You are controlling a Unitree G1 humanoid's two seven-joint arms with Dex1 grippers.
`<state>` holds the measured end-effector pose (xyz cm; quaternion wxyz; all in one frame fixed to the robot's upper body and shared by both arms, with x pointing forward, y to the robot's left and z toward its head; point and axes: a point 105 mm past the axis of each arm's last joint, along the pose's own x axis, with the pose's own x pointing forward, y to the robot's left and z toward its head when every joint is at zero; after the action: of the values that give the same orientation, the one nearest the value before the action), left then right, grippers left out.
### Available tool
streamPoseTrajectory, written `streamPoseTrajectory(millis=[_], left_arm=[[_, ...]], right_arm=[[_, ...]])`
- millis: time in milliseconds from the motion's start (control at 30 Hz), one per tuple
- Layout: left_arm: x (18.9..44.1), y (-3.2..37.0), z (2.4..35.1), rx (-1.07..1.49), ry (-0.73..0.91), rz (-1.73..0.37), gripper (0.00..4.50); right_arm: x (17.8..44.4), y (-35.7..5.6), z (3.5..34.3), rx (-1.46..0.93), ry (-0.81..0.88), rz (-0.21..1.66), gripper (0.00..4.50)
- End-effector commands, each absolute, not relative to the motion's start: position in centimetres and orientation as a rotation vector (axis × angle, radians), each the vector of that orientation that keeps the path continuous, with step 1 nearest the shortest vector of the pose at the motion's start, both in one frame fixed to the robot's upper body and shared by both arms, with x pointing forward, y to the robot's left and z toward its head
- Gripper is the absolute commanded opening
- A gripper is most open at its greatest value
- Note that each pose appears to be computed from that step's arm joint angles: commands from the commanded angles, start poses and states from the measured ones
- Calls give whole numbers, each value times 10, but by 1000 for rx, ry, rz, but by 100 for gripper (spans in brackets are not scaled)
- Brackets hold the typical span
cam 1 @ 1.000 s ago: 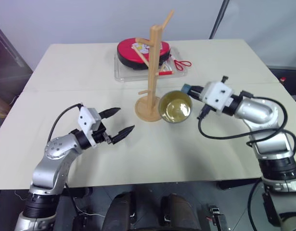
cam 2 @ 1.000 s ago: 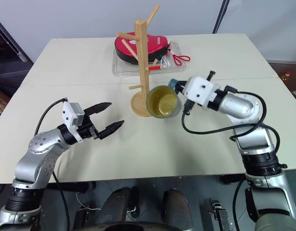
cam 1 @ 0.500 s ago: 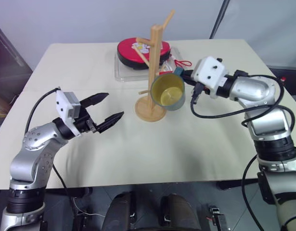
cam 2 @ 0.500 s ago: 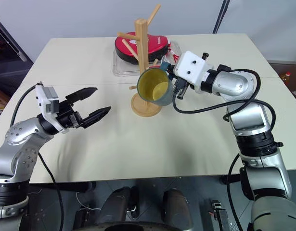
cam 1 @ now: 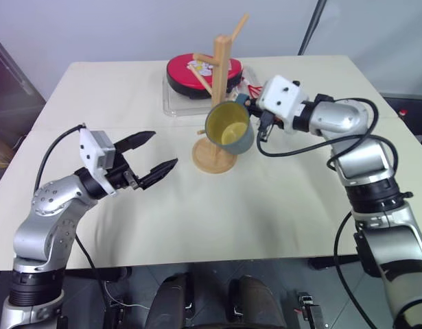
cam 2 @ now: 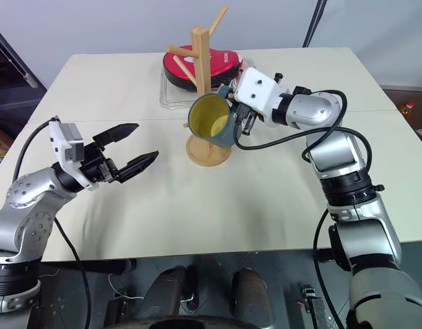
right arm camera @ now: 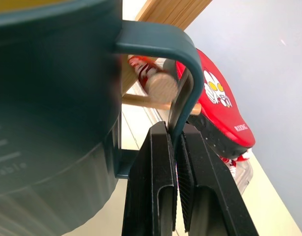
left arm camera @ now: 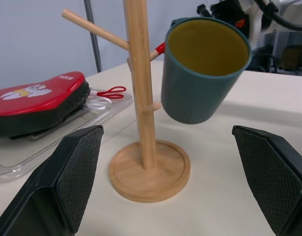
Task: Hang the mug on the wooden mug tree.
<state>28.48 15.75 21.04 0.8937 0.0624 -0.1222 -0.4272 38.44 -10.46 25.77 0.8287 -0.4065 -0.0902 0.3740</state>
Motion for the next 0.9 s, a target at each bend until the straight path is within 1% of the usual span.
streamPoseTrajectory(millis=[33,167,200,267,300,400,433,533,667,800,900], left_arm=[[279,153,222,137,-303,-898,450],[278,153,222,137,-306,-894,450],[277,153,222,138,-307,-893,450],[277,153,223,138,-309,-892,450],[277,153,223,138,-309,-892,450],[278,152,223,138,-310,-895,450],[278,152,224,138,-309,-895,450],[279,152,223,134,-305,-898,450],[285,156,218,101,-281,-864,450],[304,175,210,75,-273,-706,450],[316,194,191,40,-246,-568,450]], right_arm=[[386,-97,274,-886,-251,785,9],[388,-94,272,-879,-246,800,9],[388,-94,272,-876,-247,804,35],[388,-93,273,-872,-251,806,98],[388,-93,274,-873,-255,802,142],[387,-96,279,-900,-277,773,301],[387,-97,281,-908,-280,767,340],[381,-108,289,-922,-287,735,340],[372,-136,294,-893,-271,680,340],[362,-167,280,-810,-214,636,340],[360,-197,255,-562,-186,555,340]])
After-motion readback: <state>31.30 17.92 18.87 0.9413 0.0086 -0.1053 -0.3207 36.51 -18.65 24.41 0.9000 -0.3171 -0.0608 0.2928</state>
